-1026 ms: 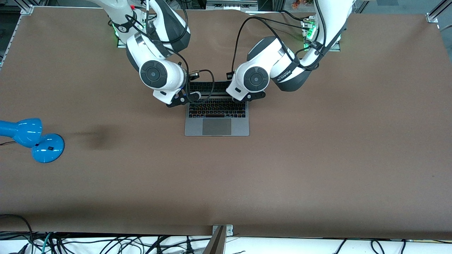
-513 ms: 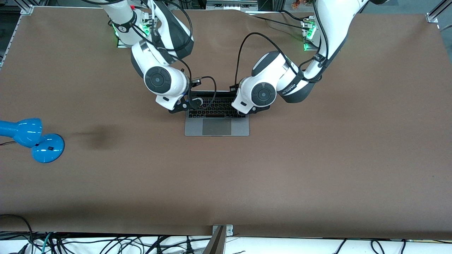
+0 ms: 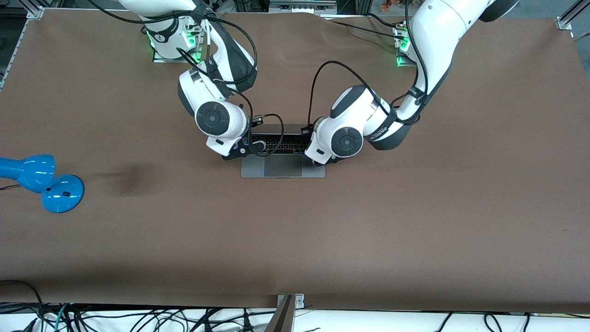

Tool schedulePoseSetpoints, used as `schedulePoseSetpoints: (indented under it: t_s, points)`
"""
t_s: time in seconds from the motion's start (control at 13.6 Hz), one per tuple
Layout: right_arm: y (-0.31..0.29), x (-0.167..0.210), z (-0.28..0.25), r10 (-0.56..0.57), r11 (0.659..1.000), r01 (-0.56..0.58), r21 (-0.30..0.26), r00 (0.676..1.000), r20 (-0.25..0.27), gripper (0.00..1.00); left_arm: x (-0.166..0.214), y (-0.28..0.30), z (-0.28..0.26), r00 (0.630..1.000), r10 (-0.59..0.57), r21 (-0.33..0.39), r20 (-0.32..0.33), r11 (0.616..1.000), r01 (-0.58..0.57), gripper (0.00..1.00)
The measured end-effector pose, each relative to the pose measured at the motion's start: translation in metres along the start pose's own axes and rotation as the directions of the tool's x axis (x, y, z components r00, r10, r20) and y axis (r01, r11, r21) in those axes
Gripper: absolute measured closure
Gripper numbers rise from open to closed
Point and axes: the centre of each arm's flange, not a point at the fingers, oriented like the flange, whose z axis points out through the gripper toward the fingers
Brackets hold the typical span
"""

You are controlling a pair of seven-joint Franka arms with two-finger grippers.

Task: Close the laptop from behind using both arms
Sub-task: 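Push the screen down with both grippers onto the keyboard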

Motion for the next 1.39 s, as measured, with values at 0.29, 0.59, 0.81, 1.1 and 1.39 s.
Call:
schedulePoseSetpoints:
  t_s: [0.29,0.59,0.81,1.1,1.39]
  points:
    - [0.006,0.019,0.006,0.012,1.000,-0.012,0.011,0.999,-0.045,0.99,0.017,0.000,0.005,1.000,-0.005,0.001,-0.022,1.000,0.005,0.99]
    - [0.011,0.036,0.022,0.022,1.000,-0.021,0.015,0.996,-0.092,0.99,0.031,0.001,0.015,1.000,-0.017,-0.008,-0.021,1.000,0.016,0.99]
    - [0.013,0.049,0.039,0.029,0.999,-0.027,0.021,0.992,-0.120,0.99,0.038,0.001,0.019,0.999,-0.024,-0.015,-0.024,1.000,0.023,0.99]
    - [0.018,0.061,0.058,0.016,1.000,-0.016,0.002,0.991,-0.131,0.99,0.055,-0.002,0.028,0.998,-0.038,-0.021,-0.047,0.999,0.037,0.99]
    - [0.023,0.075,0.076,-0.009,1.000,0.007,-0.017,0.990,-0.143,0.99,0.070,-0.001,0.040,0.998,-0.042,-0.021,-0.051,0.999,0.041,0.99]
